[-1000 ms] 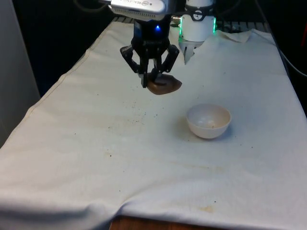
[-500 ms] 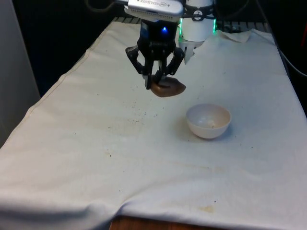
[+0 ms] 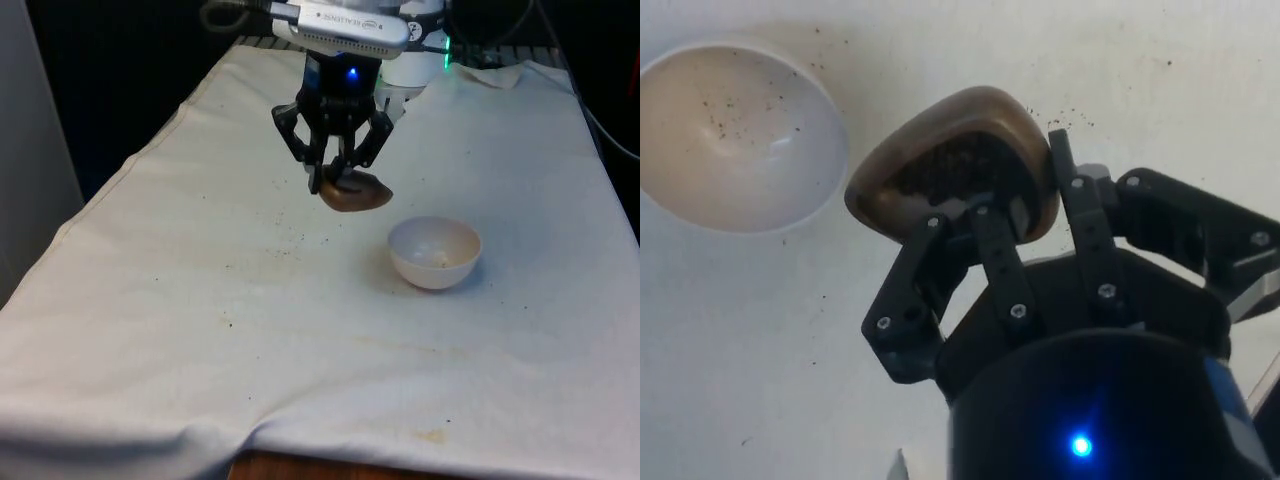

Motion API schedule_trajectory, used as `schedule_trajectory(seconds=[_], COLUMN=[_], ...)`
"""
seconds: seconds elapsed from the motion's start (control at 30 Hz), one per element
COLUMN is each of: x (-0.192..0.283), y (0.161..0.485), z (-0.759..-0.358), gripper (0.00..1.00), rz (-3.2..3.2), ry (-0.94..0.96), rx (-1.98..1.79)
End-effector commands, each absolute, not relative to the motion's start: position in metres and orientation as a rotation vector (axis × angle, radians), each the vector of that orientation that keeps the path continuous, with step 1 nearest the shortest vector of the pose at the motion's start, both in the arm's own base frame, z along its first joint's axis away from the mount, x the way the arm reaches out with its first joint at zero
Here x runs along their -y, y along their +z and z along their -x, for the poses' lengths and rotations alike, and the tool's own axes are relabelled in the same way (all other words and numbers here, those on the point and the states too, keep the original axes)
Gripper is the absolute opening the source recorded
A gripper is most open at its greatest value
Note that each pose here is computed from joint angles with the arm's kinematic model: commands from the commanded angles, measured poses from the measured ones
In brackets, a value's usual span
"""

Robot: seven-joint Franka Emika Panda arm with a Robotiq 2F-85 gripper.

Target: Pour the coffee beans from the cup into the bowl.

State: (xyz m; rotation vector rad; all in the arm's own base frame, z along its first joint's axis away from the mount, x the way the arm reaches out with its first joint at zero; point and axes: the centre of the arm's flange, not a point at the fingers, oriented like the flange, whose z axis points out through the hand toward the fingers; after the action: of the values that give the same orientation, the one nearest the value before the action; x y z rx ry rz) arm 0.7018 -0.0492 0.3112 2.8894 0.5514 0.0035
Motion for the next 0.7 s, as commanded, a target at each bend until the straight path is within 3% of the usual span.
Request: schedule_trajectory(seconds=[0.0, 0.67], x=[0.048, 0.032], y=[0.312, 0.307], z=[-0.700, -0.677], gripper=[0.03, 0.03], rz=[-2.879, -2.861], ry=[0.026, 0.042], rx=[-0.543, -0.457])
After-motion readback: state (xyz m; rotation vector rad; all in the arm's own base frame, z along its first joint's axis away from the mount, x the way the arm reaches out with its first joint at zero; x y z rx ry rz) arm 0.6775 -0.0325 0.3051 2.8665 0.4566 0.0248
